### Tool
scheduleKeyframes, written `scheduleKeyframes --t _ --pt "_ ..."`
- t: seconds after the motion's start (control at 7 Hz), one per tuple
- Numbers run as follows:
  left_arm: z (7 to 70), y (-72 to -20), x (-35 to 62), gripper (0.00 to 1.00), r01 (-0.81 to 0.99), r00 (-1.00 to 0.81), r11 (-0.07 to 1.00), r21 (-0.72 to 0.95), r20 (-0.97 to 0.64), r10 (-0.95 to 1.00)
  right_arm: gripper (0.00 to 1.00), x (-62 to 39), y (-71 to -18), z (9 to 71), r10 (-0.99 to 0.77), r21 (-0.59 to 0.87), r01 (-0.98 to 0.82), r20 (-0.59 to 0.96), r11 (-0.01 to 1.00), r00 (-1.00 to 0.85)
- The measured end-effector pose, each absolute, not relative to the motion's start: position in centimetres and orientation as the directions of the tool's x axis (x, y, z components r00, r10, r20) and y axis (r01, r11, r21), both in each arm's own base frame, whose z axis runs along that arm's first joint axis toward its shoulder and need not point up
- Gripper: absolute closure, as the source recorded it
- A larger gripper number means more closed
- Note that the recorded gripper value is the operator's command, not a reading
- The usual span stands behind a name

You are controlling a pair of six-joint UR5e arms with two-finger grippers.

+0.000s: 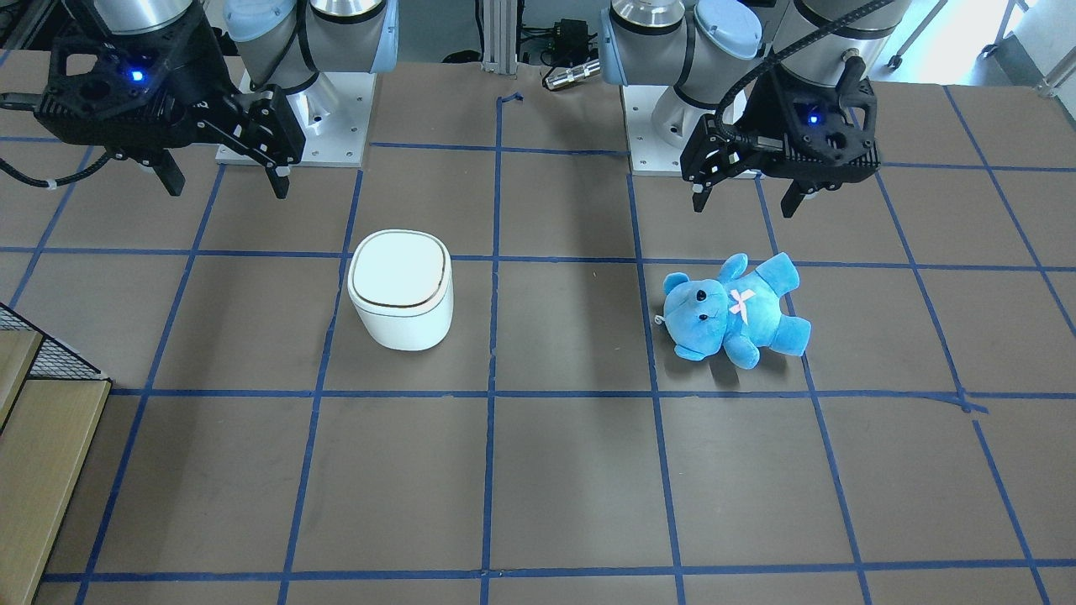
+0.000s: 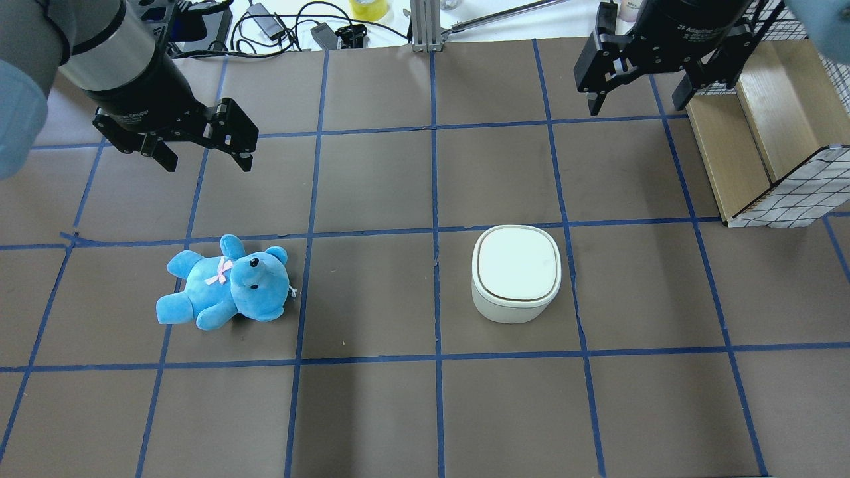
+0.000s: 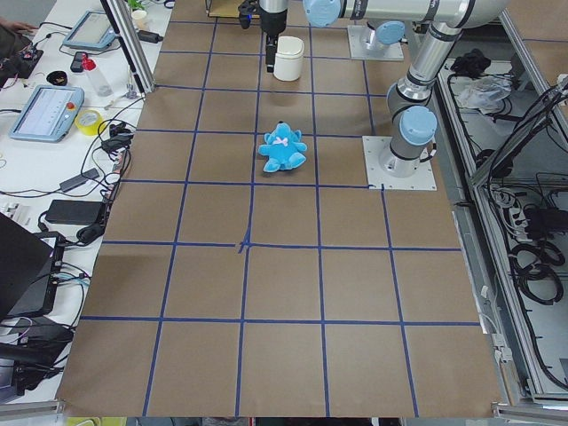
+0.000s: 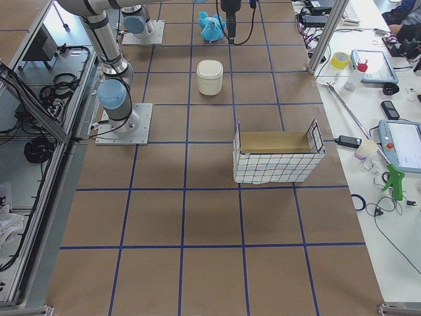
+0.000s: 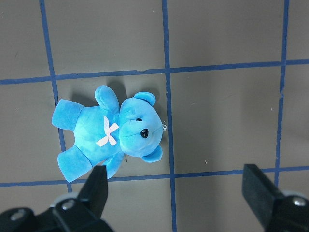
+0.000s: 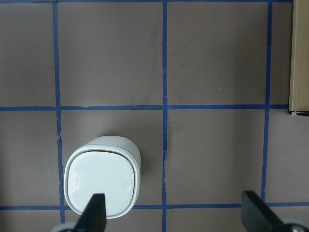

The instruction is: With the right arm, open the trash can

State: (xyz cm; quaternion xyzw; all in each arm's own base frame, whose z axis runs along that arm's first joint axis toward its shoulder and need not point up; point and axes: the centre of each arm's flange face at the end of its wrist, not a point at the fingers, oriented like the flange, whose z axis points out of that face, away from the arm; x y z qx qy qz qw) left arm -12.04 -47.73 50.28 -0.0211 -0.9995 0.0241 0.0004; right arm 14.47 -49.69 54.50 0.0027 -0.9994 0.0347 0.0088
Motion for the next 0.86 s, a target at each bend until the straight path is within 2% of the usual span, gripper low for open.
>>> scheduleKeyframes --t 0.86 --pt "50.28 -47.73 -12.05 0.00 0.042 -0.999 0.998 -0.048 0.001 0.042 0.00 14.55 -49.63 54.09 -0.008 -0.059 -0.009 0.017 0.998 -1.000"
